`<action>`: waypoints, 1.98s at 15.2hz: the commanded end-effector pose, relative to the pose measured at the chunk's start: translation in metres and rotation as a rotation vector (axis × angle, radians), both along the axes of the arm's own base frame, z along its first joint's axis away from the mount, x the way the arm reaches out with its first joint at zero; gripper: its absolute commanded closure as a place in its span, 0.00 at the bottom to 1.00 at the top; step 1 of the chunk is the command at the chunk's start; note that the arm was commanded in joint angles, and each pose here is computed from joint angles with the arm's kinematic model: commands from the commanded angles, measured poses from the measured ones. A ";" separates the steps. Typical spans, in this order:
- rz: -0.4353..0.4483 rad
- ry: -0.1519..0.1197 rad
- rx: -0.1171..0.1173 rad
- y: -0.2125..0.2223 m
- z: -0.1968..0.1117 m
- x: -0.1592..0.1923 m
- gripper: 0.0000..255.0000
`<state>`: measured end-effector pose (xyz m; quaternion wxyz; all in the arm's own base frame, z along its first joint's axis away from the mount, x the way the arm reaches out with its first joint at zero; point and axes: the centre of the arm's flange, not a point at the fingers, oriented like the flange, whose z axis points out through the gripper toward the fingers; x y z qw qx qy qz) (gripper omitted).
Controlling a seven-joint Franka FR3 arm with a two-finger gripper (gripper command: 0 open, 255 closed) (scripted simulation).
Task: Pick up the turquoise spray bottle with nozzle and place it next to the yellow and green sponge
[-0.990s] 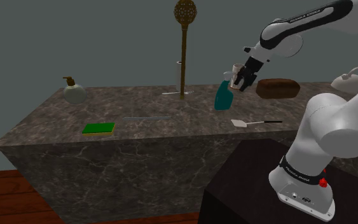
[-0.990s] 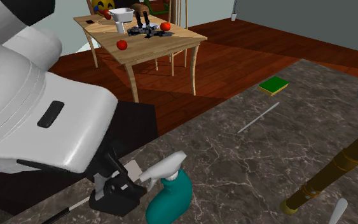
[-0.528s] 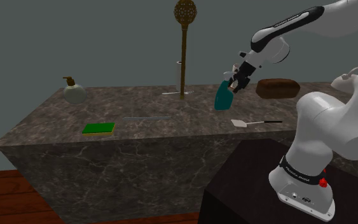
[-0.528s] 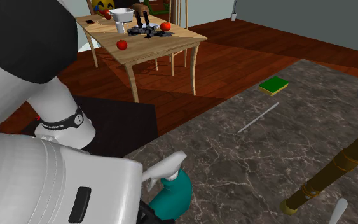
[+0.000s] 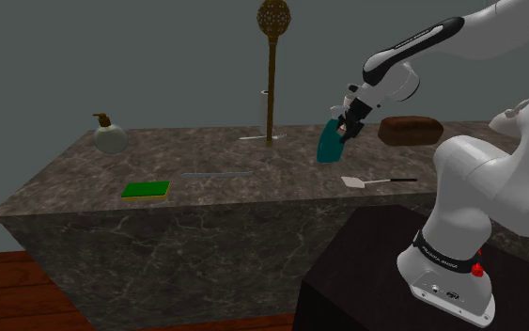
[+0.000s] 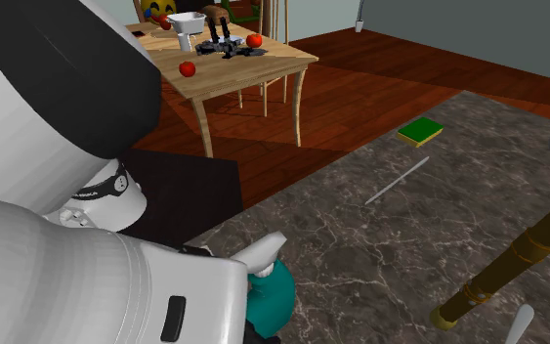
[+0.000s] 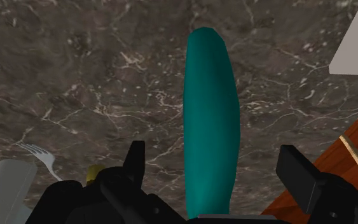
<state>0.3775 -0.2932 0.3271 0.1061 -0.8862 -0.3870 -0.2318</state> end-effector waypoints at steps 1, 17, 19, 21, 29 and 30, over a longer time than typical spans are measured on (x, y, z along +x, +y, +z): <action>0.000 0.000 0.000 0.000 0.000 0.000 0.00; 0.000 0.000 0.000 0.000 0.016 0.000 1.00; 0.000 0.000 0.000 0.000 0.026 0.000 1.00; 0.000 0.000 0.000 0.000 0.037 0.000 1.00; 0.000 0.000 0.000 0.000 0.079 0.000 1.00; 0.000 0.000 0.000 0.000 0.084 0.000 1.00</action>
